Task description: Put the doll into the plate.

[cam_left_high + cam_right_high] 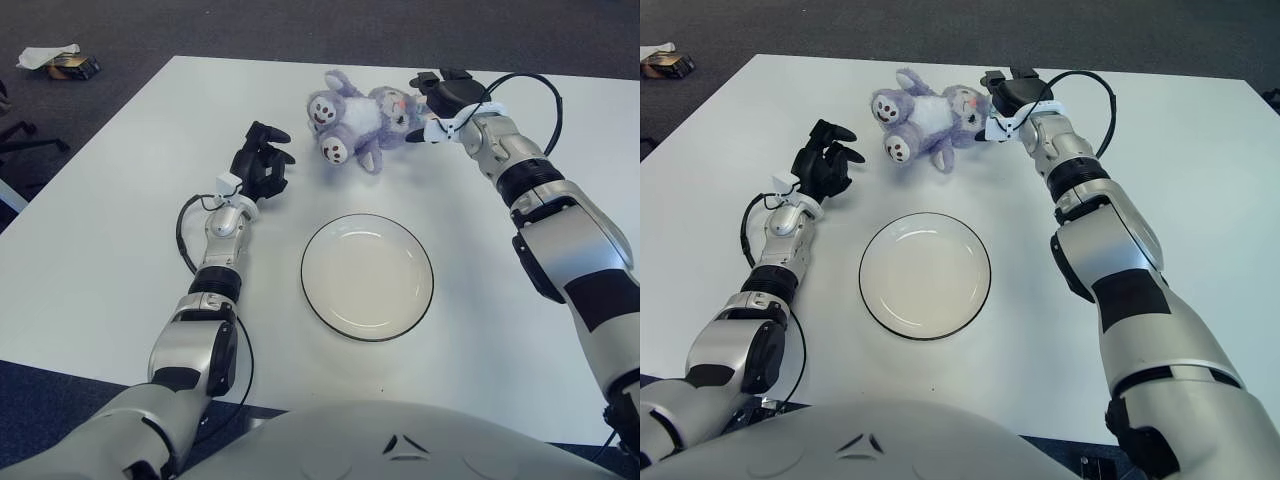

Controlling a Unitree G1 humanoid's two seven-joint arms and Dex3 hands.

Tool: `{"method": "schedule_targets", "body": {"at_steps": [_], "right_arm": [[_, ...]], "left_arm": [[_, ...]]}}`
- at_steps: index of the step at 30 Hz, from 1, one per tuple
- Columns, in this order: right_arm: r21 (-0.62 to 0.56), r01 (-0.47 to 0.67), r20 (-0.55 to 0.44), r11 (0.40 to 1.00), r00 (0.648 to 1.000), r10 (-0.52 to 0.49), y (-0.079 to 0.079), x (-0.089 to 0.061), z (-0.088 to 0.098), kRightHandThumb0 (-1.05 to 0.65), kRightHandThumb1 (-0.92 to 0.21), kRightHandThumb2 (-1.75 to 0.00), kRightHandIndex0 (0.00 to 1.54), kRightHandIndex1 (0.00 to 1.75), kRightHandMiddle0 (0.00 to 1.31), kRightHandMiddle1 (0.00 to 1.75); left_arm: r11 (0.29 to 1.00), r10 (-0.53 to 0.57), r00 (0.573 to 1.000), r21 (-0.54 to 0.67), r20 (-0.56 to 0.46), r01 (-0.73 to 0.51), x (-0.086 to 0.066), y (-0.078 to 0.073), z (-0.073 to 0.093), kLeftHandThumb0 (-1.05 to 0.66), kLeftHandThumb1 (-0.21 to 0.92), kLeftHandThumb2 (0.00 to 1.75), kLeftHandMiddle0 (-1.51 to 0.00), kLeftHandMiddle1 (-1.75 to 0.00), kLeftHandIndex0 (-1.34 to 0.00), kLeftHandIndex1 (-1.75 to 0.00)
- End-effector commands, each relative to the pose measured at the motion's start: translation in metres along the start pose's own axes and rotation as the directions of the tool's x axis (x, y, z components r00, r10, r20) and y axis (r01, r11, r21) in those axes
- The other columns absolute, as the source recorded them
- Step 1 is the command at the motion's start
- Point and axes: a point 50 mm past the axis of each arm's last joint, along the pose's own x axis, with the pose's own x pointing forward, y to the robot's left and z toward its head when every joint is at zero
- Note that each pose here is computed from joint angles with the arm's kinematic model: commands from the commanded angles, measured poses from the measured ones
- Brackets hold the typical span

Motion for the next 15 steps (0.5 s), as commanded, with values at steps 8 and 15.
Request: {"method": "schedule_targets", "body": {"at_steps": [8,15], "right_arm": [[0.053,0.011,-0.009,0.999,1.000,-0.011,-0.001,0.005,0.011,-0.83,-0.85,-0.41,0.06,0.02,0.00,0.56],[0.078,0.007,-0.030,0.997,1.000,-0.004,0.005,0.005,0.013,-0.82,-0.86,-0.41,0.09,0.04,0.00,0.59]], "left_arm": [[0.999,0.028,0.990,-0.042,-0.135,-0.034,-0.038,-0.002,-0.036,-0.01,0.75,0.76,-0.38,-1.61,-0.12,-1.75],[0.998,0.031,0.991,-0.041,-0.131,-0.036,-0.040,-0.003,-0.036,-0.01,0.78,0.70,-0.37,-1.59,-0.11,-1.75]]}}
